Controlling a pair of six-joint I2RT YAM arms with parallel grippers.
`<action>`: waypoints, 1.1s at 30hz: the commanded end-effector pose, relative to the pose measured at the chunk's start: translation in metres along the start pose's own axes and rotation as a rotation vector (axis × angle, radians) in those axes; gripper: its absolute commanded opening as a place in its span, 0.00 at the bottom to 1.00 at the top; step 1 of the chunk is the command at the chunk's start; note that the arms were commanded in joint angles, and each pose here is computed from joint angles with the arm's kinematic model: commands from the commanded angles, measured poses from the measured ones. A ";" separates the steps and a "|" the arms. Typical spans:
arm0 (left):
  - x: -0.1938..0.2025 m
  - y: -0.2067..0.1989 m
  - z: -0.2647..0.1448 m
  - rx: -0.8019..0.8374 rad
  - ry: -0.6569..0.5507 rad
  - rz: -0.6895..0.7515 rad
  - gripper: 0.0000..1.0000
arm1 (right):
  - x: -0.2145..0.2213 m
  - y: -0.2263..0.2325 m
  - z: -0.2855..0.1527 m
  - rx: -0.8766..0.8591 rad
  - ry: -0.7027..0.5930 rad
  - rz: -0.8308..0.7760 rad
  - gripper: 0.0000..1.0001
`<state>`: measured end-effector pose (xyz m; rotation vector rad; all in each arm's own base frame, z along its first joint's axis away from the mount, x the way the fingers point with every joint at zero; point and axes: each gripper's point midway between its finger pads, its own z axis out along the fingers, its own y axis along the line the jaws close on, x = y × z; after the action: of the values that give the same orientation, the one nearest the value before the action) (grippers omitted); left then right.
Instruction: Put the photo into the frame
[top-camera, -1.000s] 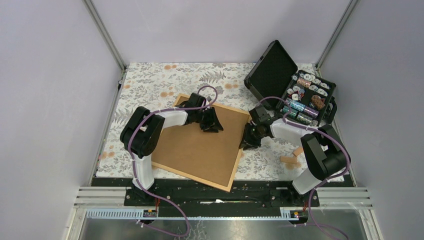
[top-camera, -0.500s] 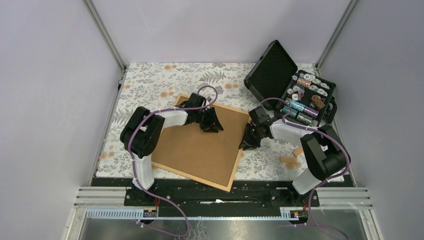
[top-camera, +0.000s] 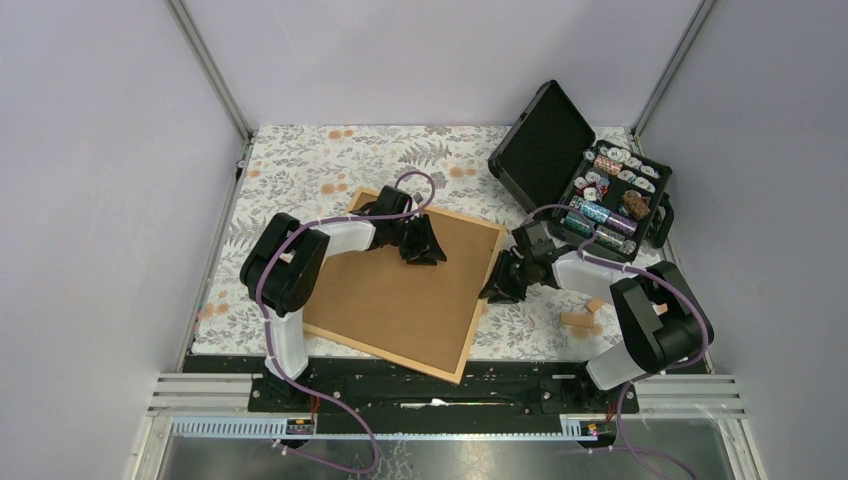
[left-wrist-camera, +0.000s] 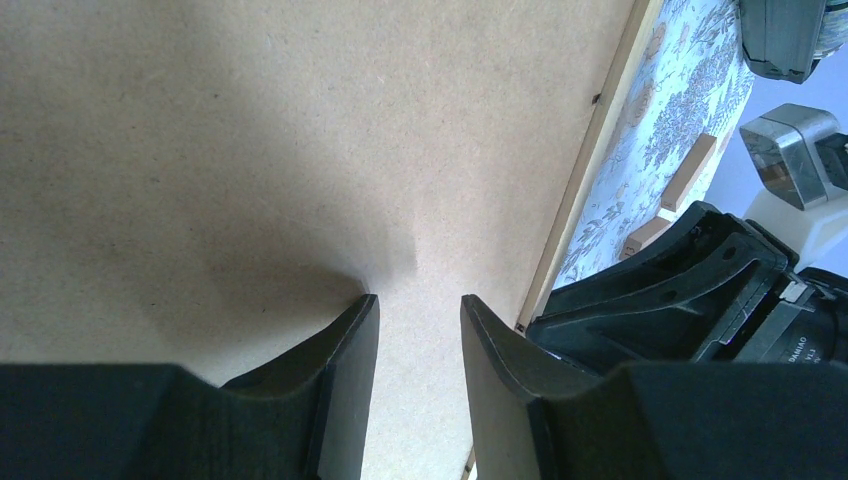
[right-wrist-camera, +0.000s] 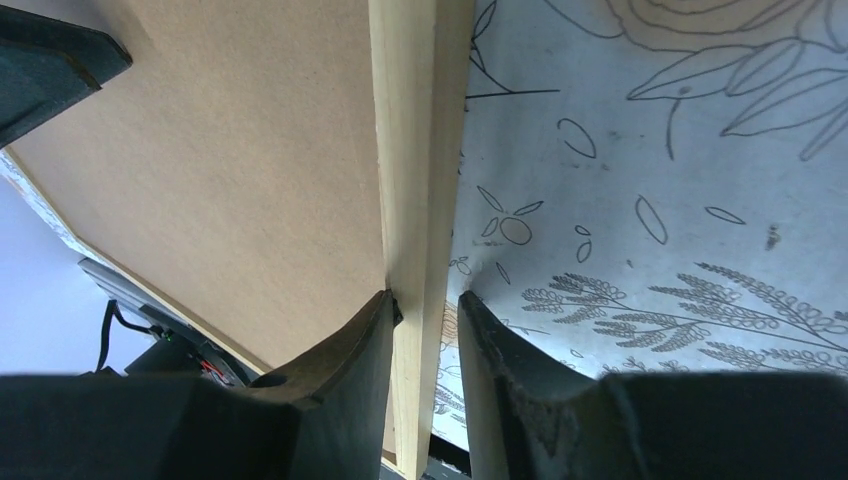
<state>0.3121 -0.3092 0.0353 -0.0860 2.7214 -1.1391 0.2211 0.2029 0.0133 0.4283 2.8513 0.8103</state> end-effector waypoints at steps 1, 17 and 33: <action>0.016 0.025 0.003 -0.080 0.036 -0.008 0.41 | 0.005 -0.012 -0.007 0.030 0.007 0.003 0.37; 0.015 0.025 0.004 -0.081 0.034 -0.010 0.41 | 0.012 -0.028 0.003 0.202 0.044 -0.072 0.33; 0.017 0.026 0.003 -0.083 0.037 -0.015 0.41 | 0.010 -0.064 0.006 0.468 -0.004 -0.008 0.31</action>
<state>0.3121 -0.3091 0.0351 -0.0867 2.7214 -1.1388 0.2211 0.2054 0.0120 0.4085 2.9376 0.6094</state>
